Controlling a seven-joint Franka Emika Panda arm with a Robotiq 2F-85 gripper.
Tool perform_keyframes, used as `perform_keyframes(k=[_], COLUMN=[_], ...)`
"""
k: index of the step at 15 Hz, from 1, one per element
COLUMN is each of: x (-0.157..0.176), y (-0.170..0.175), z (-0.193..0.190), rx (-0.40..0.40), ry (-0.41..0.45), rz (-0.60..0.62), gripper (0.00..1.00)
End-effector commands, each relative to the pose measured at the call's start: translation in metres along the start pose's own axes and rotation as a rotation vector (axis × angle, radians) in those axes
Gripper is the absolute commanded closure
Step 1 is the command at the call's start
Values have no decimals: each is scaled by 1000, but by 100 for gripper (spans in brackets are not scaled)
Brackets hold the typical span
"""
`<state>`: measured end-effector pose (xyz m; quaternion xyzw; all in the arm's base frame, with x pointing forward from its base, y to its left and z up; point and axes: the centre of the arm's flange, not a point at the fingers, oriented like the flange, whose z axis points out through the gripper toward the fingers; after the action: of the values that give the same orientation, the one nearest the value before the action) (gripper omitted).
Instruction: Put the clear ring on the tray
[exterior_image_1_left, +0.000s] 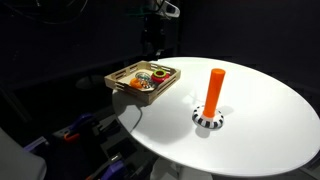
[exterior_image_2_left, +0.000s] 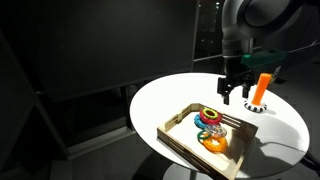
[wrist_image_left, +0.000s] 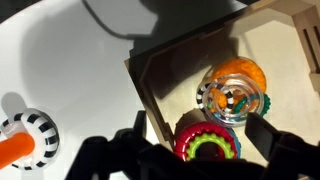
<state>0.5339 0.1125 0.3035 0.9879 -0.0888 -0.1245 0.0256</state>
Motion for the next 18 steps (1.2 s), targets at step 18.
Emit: perform_keyframes(k=[18], x=[-112], y=[79], z=[-150], rx=[116], ry=[268], rz=[-37], gripper=[0])
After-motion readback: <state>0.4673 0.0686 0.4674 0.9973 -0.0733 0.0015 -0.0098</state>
